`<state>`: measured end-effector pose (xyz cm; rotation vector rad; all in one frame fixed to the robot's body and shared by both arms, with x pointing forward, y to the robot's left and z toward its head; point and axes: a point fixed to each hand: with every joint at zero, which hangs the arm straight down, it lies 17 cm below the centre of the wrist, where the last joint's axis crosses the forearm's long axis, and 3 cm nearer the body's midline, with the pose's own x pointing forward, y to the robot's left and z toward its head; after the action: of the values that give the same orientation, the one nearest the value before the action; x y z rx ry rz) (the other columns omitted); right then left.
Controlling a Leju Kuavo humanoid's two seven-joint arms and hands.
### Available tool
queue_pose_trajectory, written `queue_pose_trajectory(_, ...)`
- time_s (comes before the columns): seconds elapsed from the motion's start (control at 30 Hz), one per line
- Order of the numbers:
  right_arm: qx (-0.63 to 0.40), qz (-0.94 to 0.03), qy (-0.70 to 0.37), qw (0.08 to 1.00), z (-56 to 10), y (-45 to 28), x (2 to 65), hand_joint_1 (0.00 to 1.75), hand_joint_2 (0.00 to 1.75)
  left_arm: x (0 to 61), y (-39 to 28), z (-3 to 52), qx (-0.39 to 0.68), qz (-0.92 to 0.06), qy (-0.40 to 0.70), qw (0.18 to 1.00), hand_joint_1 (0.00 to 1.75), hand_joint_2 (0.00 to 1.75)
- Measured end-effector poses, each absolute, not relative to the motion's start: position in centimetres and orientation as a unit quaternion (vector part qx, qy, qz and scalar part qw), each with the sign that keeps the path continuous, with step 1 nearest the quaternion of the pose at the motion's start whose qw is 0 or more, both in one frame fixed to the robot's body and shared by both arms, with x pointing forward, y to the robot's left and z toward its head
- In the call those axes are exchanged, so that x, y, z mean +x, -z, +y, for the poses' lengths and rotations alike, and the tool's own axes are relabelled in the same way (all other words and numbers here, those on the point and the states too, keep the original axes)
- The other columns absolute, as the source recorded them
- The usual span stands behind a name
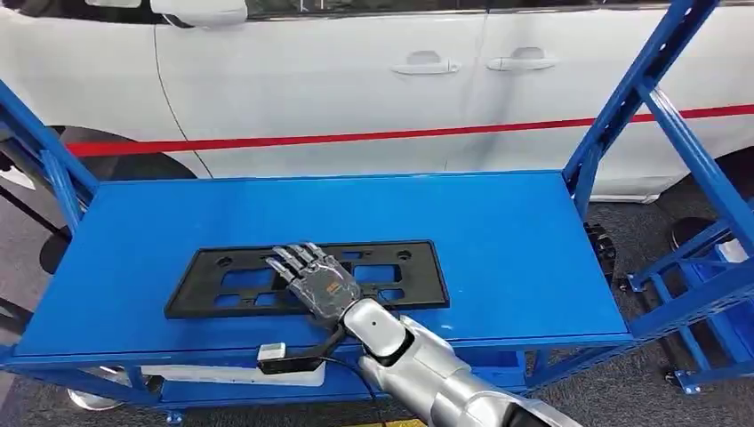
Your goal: Take the parts from the cabinet and place them on the table.
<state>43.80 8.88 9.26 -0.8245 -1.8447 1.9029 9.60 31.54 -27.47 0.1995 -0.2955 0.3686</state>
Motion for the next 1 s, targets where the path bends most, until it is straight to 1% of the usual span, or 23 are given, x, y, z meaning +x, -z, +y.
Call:
queue_pose_trajectory(0.07, -0.307, -0.646, -0.674, 0.185, 8.5, -9.4, 44.5, 0.02, 1.75, 9.6, 27.5, 31.5, 0.097, -0.147, -0.179, 0.968, 0.0, 0.0)
queue_pose_trajectory(0.1, -0.311, -0.643, -0.675, 0.185, 8.3, -9.5, 44.8, 0.3, 1.75, 9.6, 27.5, 31.4, 0.096, -0.148, -0.178, 0.968, 0.0, 0.0)
queue_pose_trajectory(0.13, -0.313, -0.642, -0.675, 0.187, 8.2, -9.5, 44.9, 0.37, 1.75, 9.7, 27.5, 31.3, 0.096, -0.149, -0.177, 0.968, 0.0, 0.0)
queue_pose_trajectory(0.23, -0.316, -0.638, -0.676, 0.191, 8.0, -9.3, 45.2, 0.37, 1.75, 9.7, 27.4, 31.3, 0.095, -0.151, -0.176, 0.968, 0.0, 0.0)
queue_pose_trajectory(0.27, -0.317, -0.636, -0.677, 0.193, 7.8, -9.2, 45.2, 0.42, 1.75, 9.8, 27.4, 31.3, 0.093, -0.152, -0.175, 0.968, 0.0, 0.0)
queue_pose_trajectory(0.3, -0.318, -0.636, -0.676, 0.194, 7.7, -9.3, 45.4, 0.65, 1.75, 9.8, 27.4, 31.6, 0.095, -0.153, -0.174, 0.968, 0.0, 0.0)
queue_pose_trajectory(0.37, -0.318, -0.633, -0.677, 0.197, 7.5, -9.1, 45.5, 1.2, 1.75, 9.9, 27.4, 31.6, 0.094, -0.155, -0.175, 0.968, 0.0, 0.0)
queue_pose_trajectory(0.43, -0.318, -0.629, -0.681, 0.202, 7.3, -8.6, 45.5, 1.19, 1.75, 9.8, 27.4, 31.7, 0.094, -0.155, -0.175, 0.968, 0.0, 0.0)
queue_pose_trajectory(0.47, -0.318, -0.627, -0.682, 0.204, 7.2, -8.4, 45.5, 1.4, 1.75, 9.7, 27.4, 31.7, 0.094, -0.154, -0.175, 0.968, 0.0, 0.0)
queue_pose_trajectory(0.53, -0.317, -0.623, -0.685, 0.207, 7.0, -8.1, 45.5, 1.41, 1.75, 9.6, 27.4, 31.8, 0.095, -0.154, -0.175, 0.968, 0.0, 0.0)
queue_pose_trajectory(0.57, -0.317, -0.62, -0.687, 0.209, 6.9, -7.9, 45.6, 1.45, 1.75, 9.7, 27.4, 31.9, 0.095, -0.155, -0.175, 0.968, 0.0, 0.0)
queue_pose_trajectory(0.6, -0.317, -0.62, -0.687, 0.211, 6.8, -7.9, 45.6, 1.55, 1.75, 9.7, 27.4, 32.0, 0.095, -0.156, -0.175, 0.967, 0.0, 0.0)
queue_pose_trajectory(0.67, -0.317, -0.619, -0.686, 0.212, 6.7, -7.9, 45.8, 1.57, 1.75, 9.9, 27.4, 32.0, 0.093, -0.158, -0.175, 0.967, 0.0, 0.0)
queue_pose_trajectory(0.73, -0.318, -0.62, -0.686, 0.212, 6.7, -8.0, 45.9, 1.55, 1.75, 10.0, 27.3, 31.9, 0.09, -0.16, -0.176, 0.967, 0.0, 0.0)
queue_pose_trajectory(0.77, -0.318, -0.62, -0.685, 0.212, 6.6, -8.1, 46.0, 1.52, 1.75, 9.9, 27.3, 31.8, 0.088, -0.16, -0.176, 0.967, 0.0, 0.0)
queue_pose_trajectory(0.87, -0.318, -0.62, -0.685, 0.211, 6.6, -8.2, 46.1, 1.55, 1.75, 10.1, 27.3, 31.9, 0.088, -0.166, -0.178, 0.966, 0.0, 0.0)
queue_pose_trajectory(0.9, -0.318, -0.62, -0.685, 0.212, 6.6, -8.2, 46.1, 1.57, 1.75, 10.3, 27.2, 31.9, 0.09, -0.173, -0.177, 0.965, 0.0, 1.75)
queue_pose_trajectory(1.0, -0.318, -0.618, -0.686, 0.216, 6.3, -8.0, 46.2, 1.55, 1.75, 11.2, 26.8, 32.3, 0.096, -0.203, -0.17, 0.96, 0.0, 1.75)
